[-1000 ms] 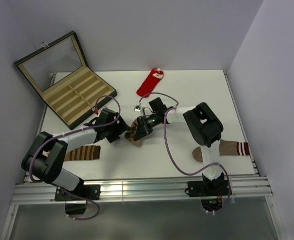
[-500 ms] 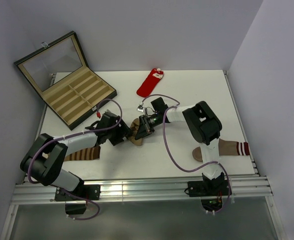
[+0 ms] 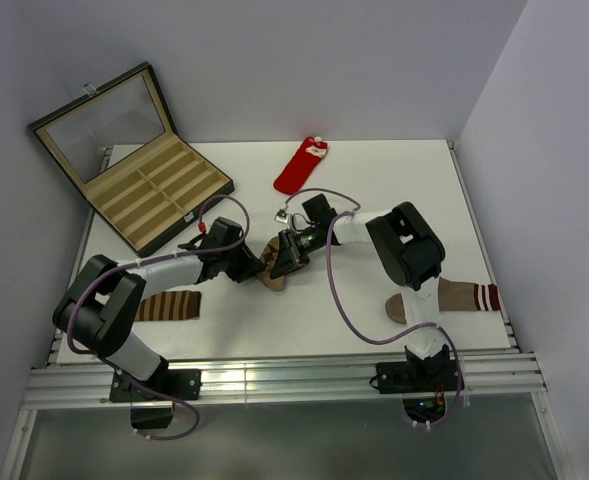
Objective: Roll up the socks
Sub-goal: Roll the sock at the center of the board.
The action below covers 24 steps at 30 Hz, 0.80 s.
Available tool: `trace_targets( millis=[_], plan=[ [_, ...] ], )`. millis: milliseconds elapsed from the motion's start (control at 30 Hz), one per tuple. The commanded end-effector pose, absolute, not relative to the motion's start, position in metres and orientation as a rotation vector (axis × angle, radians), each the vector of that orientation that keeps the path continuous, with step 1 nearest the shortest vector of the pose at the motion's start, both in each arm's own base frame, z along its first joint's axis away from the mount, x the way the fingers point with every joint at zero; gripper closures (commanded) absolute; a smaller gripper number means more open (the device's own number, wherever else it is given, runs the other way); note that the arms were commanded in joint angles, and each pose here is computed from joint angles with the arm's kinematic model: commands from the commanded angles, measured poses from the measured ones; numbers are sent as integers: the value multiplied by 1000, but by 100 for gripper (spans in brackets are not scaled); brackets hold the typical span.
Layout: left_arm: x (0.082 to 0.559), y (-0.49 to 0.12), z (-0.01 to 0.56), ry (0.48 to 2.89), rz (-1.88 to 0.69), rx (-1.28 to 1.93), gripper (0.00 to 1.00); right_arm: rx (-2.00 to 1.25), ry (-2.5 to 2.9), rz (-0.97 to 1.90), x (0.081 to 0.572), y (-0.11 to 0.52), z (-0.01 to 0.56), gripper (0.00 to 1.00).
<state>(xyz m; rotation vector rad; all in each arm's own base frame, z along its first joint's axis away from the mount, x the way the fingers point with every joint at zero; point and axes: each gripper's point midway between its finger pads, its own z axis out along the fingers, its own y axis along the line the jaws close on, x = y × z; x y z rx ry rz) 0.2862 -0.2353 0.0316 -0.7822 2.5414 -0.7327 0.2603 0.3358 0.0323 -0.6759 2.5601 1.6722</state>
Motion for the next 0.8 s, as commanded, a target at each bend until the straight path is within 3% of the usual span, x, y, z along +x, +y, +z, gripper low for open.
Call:
trace_targets(
  millis=[0,167,367,567,767],
  plan=[
    [266,-213,-4,2675,-520,-794,74,-624,2693,1347,265,317,-7,90],
    [266,-208,-11,2734,-457,-733,80,-664,2546,1165,278,315,16,64],
    [268,-211,-14,2785,-461,-675,82,-677,2286,770,305,298,56,47],
    [275,-213,-11,2807,-457,-608,82,-774,2068,408,301,303,86,42],
    [277,-209,-10,2822,-459,-598,82,-912,1968,310,278,331,86,41]
  ],
)
